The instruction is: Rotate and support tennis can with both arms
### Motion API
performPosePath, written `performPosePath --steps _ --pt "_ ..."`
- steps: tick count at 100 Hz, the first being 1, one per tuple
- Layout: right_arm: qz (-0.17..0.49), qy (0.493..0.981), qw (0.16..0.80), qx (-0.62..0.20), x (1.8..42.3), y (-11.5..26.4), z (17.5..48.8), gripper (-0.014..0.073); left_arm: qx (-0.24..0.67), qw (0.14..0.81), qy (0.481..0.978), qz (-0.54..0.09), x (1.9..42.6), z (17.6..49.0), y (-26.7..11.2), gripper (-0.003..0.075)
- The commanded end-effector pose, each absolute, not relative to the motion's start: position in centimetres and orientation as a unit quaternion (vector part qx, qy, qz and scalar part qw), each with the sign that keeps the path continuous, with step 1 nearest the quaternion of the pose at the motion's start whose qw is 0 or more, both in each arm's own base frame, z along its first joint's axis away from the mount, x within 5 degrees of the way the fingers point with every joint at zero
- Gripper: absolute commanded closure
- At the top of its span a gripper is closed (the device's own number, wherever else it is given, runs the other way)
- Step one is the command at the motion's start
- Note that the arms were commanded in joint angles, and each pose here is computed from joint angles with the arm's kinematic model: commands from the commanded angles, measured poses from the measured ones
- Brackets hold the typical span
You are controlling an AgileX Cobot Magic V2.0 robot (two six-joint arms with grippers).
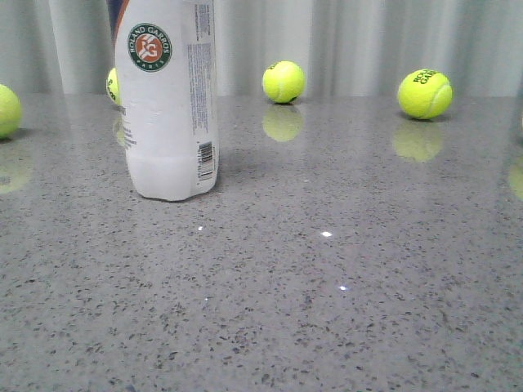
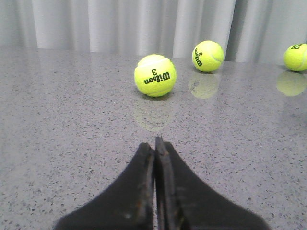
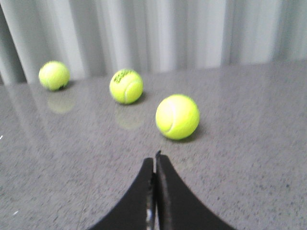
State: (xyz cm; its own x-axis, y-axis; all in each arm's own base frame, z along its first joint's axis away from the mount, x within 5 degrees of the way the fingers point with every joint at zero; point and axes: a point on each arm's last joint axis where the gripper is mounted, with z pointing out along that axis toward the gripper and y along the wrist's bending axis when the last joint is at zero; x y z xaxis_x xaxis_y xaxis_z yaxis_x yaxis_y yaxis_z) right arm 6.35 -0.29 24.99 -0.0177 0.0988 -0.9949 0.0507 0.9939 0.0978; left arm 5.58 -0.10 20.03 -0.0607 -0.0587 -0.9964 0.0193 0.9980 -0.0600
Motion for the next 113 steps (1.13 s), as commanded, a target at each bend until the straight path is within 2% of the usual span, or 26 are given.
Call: performPosePath --steps 1,17,21,31,113 --pt "-0.001 0.648 0.76 0.05 6.2 -0.5 25.1 0.0661 -0.014 0.708 0.705 -0.032 5.5 19.3 -0.1 0.0741" --pt "-0.013 0.661 0.749 0.039 6.0 -0.5 21.5 0.0661 -0.014 0.708 0.705 -0.032 5.5 19.3 -0.1 0.0741" --pt "-0.02 0.678 0.735 0.032 5.9 -0.4 21.2 0.0661 -0.014 0.708 0.705 -0.032 5.5 19.3 -0.1 0.0741" --pt "-0.026 0.666 0.745 0.025 5.4 -0.4 21.2 0.0661 -0.014 0.708 0.705 -0.032 5.5 19.3 -0.1 0.0741" --pt "-0.011 0.666 0.745 0.038 5.4 -0.4 21.2 0.0661 -0.014 0.708 0.705 -0.032 5.5 19.3 -0.1 0.0741"
